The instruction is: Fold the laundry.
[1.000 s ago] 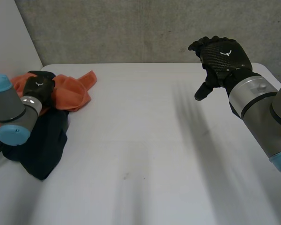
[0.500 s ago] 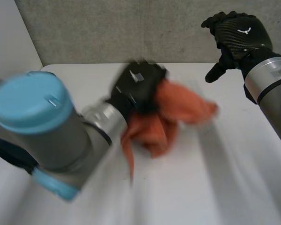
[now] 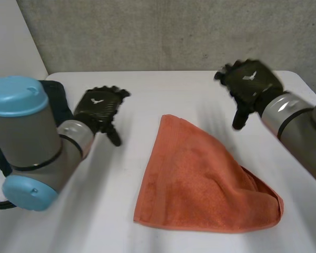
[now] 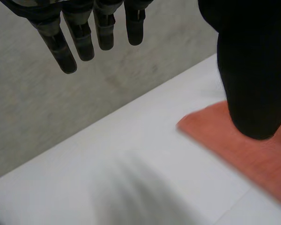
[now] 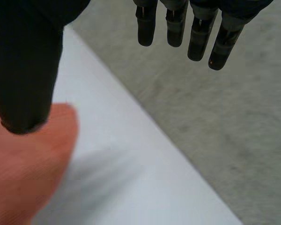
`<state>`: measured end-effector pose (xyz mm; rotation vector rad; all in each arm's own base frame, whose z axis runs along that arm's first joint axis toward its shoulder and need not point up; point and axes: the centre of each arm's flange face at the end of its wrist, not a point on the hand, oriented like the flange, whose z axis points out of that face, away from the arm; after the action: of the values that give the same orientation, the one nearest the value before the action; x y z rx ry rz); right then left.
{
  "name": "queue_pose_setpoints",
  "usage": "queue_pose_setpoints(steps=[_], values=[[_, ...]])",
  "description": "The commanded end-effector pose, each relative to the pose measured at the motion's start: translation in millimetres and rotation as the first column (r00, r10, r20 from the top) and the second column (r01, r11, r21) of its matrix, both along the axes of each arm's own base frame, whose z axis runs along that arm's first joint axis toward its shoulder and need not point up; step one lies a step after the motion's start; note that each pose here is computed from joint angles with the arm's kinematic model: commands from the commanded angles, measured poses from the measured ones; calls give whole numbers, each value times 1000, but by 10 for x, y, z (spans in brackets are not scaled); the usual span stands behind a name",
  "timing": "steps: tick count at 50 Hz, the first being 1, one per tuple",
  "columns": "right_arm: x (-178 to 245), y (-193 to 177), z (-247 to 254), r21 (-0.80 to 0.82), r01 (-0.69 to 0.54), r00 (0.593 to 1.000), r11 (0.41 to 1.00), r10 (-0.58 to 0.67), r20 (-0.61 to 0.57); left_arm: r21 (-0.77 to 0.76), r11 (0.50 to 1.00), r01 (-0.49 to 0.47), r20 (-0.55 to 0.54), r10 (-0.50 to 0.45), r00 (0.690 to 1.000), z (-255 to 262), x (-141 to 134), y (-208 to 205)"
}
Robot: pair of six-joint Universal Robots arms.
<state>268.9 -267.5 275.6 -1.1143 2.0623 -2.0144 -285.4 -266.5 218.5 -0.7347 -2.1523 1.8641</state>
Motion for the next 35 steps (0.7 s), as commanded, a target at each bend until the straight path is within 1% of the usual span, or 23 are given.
queue_pose_setpoints(steps=[1,3,4,6,9,10,13,14,16,17,20,21,23,24,27,28,30,31,34,35], values=[[152,311,-292,86,-87,991,992,96,-99,13,996,-93,198,88,976,-335,420,-268],[144,326,-381,105,-87,989,991,98,-108,15,995,-95,264,87,961,-464,476,-327],[147,332,-405,110,-88,989,990,100,-110,20,995,-101,307,90,948,-566,520,-378],[137,354,-484,122,-89,987,989,104,-119,22,993,-115,354,100,930,-679,582,-440],[115,367,-551,132,-86,987,987,103,-124,-8,986,-168,421,156,894,-800,705,-565],[109,367,-562,134,-84,987,987,101,-124,-34,979,-199,445,193,874,-819,758,-619],[94,378,-605,142,-82,987,986,101,-127,-70,970,-231,485,236,842,-851,829,-685],[87,380,-619,145,-81,987,986,100,-128,-89,965,-247,519,257,815,-901,879,-736],[76,382,-636,148,-79,987,986,98,-129,-105,960,-260,553,274,787,-962,946,-792],[75,384,-642,148,-79,987,986,98,-129,-121,955,-272,581,290,760,-998,1016,-846],[68,386,-658,150,-77,987,986,97,-130,-153,944,-293,621,323,714,-996,1159,-944],[67,388,-662,151,-77,987,986,97,-130,-170,940,-297,652,333,681,-992,1244,-993],[62,387,-672,151,-76,987,986,96,-130,-186,937,-296,682,340,648,-983,1322,-1037],[62,388,-675,151,-76,987,986,96,-130,-201,934,-295,700,348,624,-972,1373,-1071],[62,388,-675,151,-76,987,986,96,-130,-237,926,-293,717,370,591,-939,1437,-1127],[63,388,-675,151,-77,987,985,97,-130,-268,918,-293,722,393,569,-919,1483,-1174],[65,395,-679,153,-79,987,985,99,-130,-294,909,-296,725,414,551,-891,1522,-1214],[65,395,-679,153,-79,987,985,99,-130,-313,904,-292,734,425,530,-876,1556,-1250],[63,400,-687,156,-78,986,985,99,-131,-339,899,-278,750,437,498,-863,1590,-1291],[63,400,-687,156,-78,986,985,99,-131,-351,897,-269,760,441,478,-863,1608,-1310]])
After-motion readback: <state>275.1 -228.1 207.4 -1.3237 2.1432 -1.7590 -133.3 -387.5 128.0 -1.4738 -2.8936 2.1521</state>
